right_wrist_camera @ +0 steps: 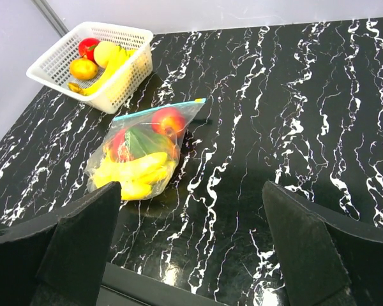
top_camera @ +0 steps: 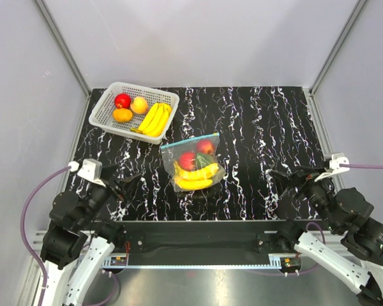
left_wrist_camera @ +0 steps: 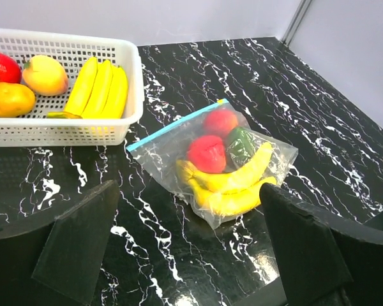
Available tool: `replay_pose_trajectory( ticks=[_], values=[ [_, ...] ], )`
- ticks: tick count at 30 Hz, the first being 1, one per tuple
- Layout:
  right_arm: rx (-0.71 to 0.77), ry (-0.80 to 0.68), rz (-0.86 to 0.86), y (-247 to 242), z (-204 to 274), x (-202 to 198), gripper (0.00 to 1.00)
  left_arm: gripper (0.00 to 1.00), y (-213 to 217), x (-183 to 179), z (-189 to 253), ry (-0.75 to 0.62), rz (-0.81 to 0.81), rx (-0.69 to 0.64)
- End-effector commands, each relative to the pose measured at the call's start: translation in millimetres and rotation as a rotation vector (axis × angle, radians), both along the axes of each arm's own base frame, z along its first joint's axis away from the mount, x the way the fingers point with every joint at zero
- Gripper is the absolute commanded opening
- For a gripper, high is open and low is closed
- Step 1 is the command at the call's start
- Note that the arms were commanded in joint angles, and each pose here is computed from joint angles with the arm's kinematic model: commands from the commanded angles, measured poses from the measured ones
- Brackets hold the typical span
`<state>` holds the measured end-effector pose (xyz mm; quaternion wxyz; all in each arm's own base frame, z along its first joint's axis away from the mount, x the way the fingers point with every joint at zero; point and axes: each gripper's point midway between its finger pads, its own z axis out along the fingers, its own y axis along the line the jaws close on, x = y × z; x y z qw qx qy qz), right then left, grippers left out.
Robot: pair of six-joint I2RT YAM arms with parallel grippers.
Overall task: Place the food in the zip-top bag and seal the zipper
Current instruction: Reset both arms
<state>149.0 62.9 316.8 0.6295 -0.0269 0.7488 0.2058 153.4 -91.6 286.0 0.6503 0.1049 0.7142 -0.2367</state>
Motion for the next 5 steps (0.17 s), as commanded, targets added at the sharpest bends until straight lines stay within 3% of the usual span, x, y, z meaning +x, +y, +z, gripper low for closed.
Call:
replay_pose_trajectory(
  ticks=[1,5],
  values=[
    [0.023,-0.002,-0.02,-3.5,0.7,-0.2,1.0,0.99,-4.2,1.2,6.2,-0.042,-0.026,0.007],
    [0.016,0.003,-0.017,-1.6,1.6,1.0,1.0,0.99,-5.6,1.6,5.6,-0.041,-0.034,0.011]
  ],
)
